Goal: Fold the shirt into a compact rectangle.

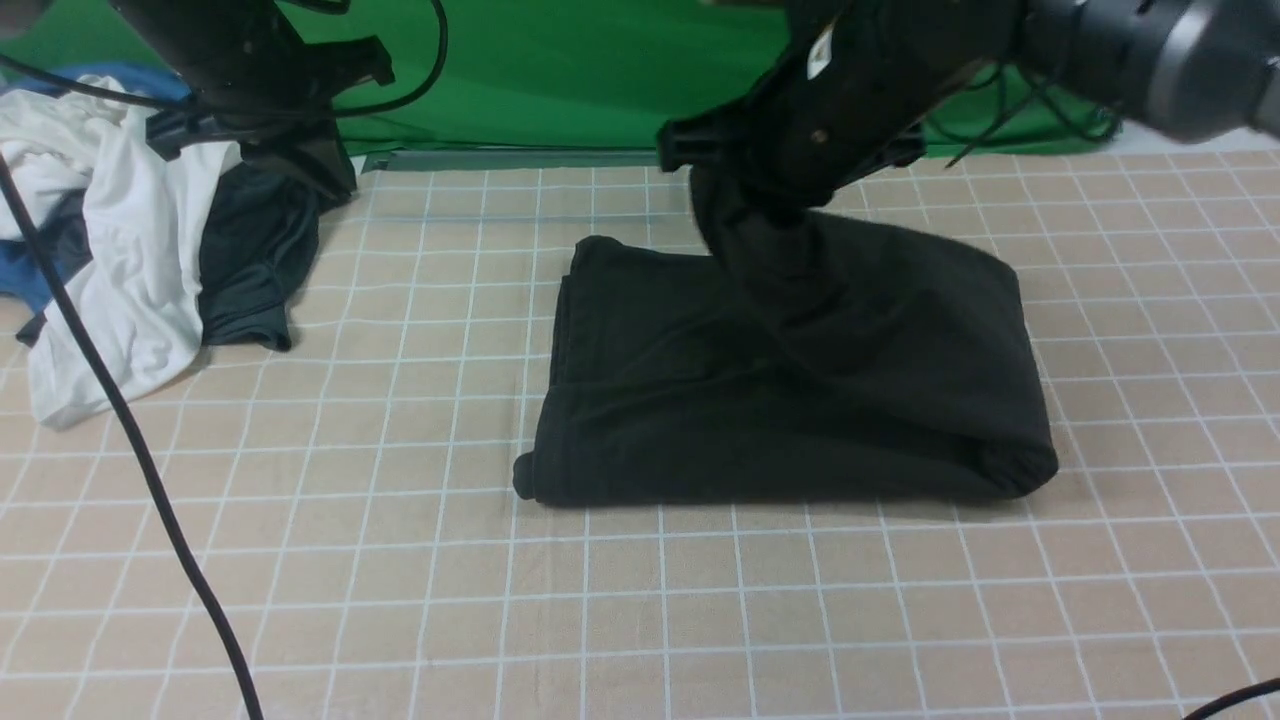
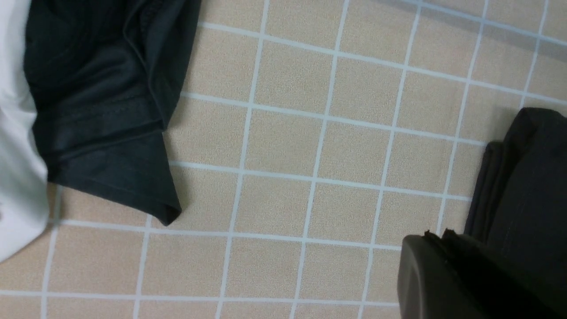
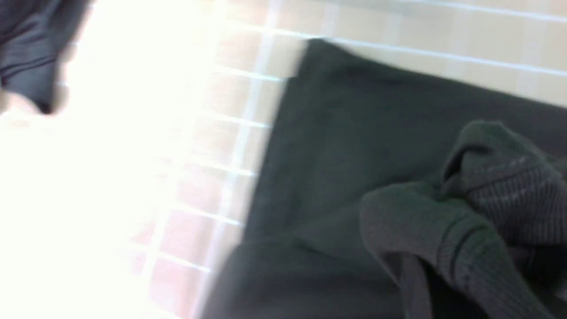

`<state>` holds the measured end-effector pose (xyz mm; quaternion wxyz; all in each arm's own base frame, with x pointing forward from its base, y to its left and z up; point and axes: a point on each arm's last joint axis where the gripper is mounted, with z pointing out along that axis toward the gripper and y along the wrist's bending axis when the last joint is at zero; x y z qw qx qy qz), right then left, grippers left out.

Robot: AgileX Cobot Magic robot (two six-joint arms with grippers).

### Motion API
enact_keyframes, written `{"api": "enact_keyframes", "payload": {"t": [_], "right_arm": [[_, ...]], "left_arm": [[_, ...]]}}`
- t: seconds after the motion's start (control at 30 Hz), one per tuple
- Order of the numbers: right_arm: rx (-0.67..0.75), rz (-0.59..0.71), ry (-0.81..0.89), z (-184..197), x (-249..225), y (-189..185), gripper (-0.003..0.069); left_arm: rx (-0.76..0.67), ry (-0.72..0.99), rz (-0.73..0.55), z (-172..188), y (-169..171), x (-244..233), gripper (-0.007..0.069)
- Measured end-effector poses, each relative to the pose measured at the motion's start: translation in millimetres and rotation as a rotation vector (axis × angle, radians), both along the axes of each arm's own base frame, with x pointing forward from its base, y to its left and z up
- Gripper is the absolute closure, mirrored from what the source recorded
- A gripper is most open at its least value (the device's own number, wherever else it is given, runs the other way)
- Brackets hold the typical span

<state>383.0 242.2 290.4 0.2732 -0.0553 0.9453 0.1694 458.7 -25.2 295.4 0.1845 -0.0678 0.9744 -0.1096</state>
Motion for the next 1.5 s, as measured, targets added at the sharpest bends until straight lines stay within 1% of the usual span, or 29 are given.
{"api": "enact_keyframes", "payload": {"t": [0.2,0.43,0.57,0.67,0.73,0.8,0.83,0.87,0.93,0.97,1.0,1.03,1.1,1.13,1.17,1.2,1.23,1.33,1.4,1.43,1.47,1.5], "right_arm": [[0.030,0.015,0.006,-26.9,-0.7,30.2,0.0608],[0.037,0.003,0.022,-39.8,2.4,35.5,0.0608],[0.066,-0.005,0.025,-45.9,5.1,39.3,0.0599],[0.115,-0.013,0.027,-49.0,5.9,44.9,0.0523],[0.134,-0.005,0.033,-49.7,4.0,49.5,0.0419],[0.126,0.030,0.024,-48.5,1.4,51.8,0.0305],[0.115,0.050,0.027,-46.3,-0.3,51.2,0.0232],[0.103,0.065,0.029,-43.3,-2.1,49.5,0.0190],[0.066,0.101,0.035,-32.4,-5.3,40.8,0.0128],[0.053,0.114,0.027,-20.3,-5.9,32.3,0.0121],[0.044,0.120,0.028,-13.5,-6.5,26.9,0.0132],[0.033,0.126,0.019,-0.6,-6.6,16.2,0.0167],[0.010,0.126,-0.006,27.0,-7.6,-9.7,0.0292],[-0.008,0.129,-0.020,44.3,-9.3,-30.3,0.0410],[-0.012,0.131,-0.012,44.0,-9.9,-30.5,0.0449],[-0.045,0.123,0.008,60.0,-14.6,-57.1,0.0556],[-0.073,0.119,0.038,66.4,-18.2,-73.4,0.0596],[-0.111,0.106,0.075,71.7,-22.3,-96.4,0.0627],[-0.131,0.098,0.096,69.1,-23.9,-106.7,0.0630],[-0.145,0.094,0.116,65.2,-25.1,-113.8,0.0631],[-0.151,0.090,0.129,62.2,-25.2,-117.2,0.0631],[-0.163,0.086,0.151,55.9,-25.5,-120.8,0.0631]], "left_arm": [[0.000,0.000,0.000,0.0,0.0,0.0,0.0609],[0.000,0.000,0.000,0.0,0.0,0.0,0.0609],[0.000,0.000,0.000,0.0,0.0,0.0,0.0609],[0.000,-0.001,0.000,0.0,0.0,0.1,0.0609],[0.000,-0.001,0.000,0.0,0.0,0.1,0.0609],[0.000,-0.001,0.000,0.0,0.0,0.1,0.0609],[0.000,-0.001,0.000,0.0,0.0,0.1,0.0609],[0.000,-0.001,0.000,0.0,0.0,0.1,0.0609],[0.000,-0.001,0.000,0.0,0.0,0.1,0.0609],[0.000,-0.001,0.000,0.0,0.0,0.1,0.0609],[0.000,-0.001,0.000,0.0,0.0,0.1,0.0609],[-0.001,-0.001,0.000,0.1,-0.1,0.1,0.0609],[-0.017,-0.001,0.000,0.3,-1.5,0.0,0.0609],[-0.050,0.000,-0.001,1.0,-4.2,0.0,0.0609],[-0.056,0.000,-0.002,1.1,-4.7,0.0,0.0609],[-0.126,0.002,-0.005,2.7,-10.9,-0.3,0.0609],[-0.170,0.003,-0.011,4.4,-16.5,-0.8,0.0609],[-0.264,0.007,-0.046,7.7,-37.5,-2.6,0.0609],[-0.299,0.011,-0.080,9.1,-54.9,-5.1,0.0609],[-0.307,0.018,-0.125,9.0,-74.9,-8.8,0.0609],[-0.305,0.025,-0.155,7.6,-87.7,-11.3,0.0609],[-0.296,0.035,-0.208,4.2,-111.0,-16.3,0.0609]]}}
